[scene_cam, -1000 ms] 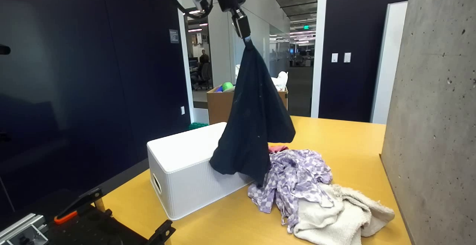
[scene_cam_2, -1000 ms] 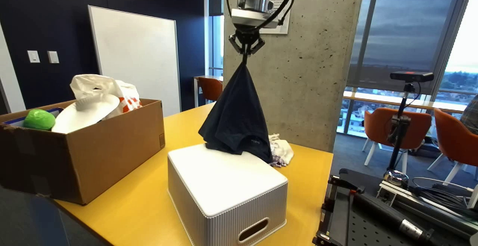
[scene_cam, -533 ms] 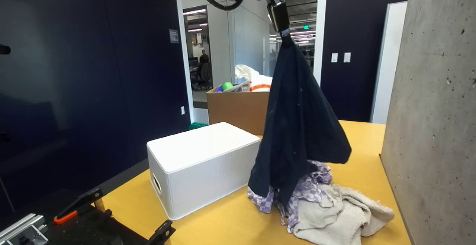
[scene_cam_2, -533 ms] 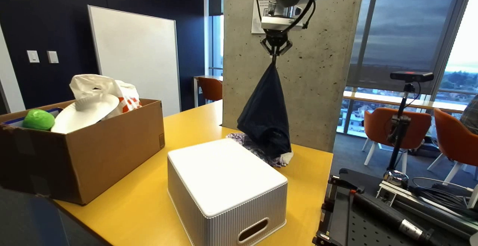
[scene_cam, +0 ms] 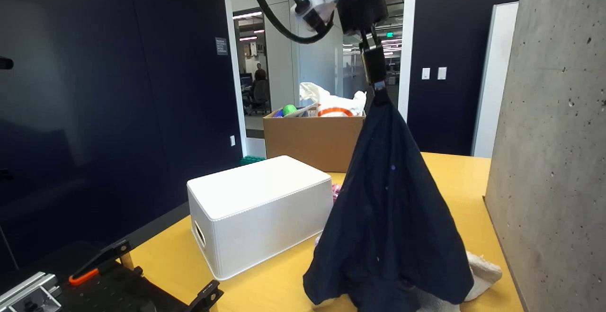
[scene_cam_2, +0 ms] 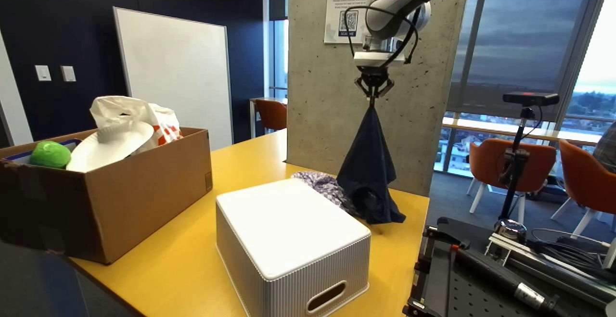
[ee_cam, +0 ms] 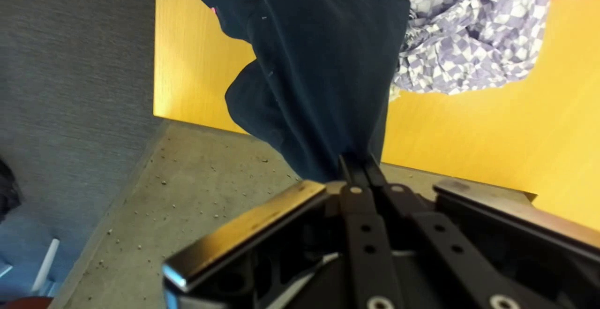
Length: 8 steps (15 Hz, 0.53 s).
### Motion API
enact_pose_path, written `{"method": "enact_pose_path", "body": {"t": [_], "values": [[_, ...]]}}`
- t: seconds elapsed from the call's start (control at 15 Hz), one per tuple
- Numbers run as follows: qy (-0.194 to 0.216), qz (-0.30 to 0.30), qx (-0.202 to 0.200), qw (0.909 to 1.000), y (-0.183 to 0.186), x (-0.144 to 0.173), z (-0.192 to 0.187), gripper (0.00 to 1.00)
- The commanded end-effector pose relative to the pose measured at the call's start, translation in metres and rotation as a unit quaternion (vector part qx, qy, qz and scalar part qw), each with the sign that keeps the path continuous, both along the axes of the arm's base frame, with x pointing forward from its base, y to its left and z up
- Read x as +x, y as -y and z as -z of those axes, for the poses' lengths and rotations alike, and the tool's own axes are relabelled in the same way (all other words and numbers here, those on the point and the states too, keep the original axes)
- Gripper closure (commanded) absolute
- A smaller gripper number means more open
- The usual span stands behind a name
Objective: Put the blue shirt on the table, then put the purple shirt on the basket
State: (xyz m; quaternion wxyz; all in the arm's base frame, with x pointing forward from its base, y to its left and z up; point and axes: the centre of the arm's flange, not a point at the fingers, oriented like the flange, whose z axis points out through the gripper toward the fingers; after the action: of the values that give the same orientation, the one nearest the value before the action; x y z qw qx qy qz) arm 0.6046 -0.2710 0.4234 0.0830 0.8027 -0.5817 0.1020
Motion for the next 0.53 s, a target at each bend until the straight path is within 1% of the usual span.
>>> {"method": "enact_pose_path", "body": {"t": [0.0, 0.2, 0.33, 0.47], "values": [[0.004, 0.015, 0.036, 0.9992, 0.015, -0.006, 0.054, 0.99], [-0.012, 0.034, 0.072, 0.9967, 0.023, -0.012, 0.127, 0.99], [-0.025, 0.042, 0.089, 0.9948, 0.024, -0.011, 0.174, 0.99], [-0.037, 0.045, 0.105, 0.9928, 0.021, -0.008, 0.211, 0.99]]}}
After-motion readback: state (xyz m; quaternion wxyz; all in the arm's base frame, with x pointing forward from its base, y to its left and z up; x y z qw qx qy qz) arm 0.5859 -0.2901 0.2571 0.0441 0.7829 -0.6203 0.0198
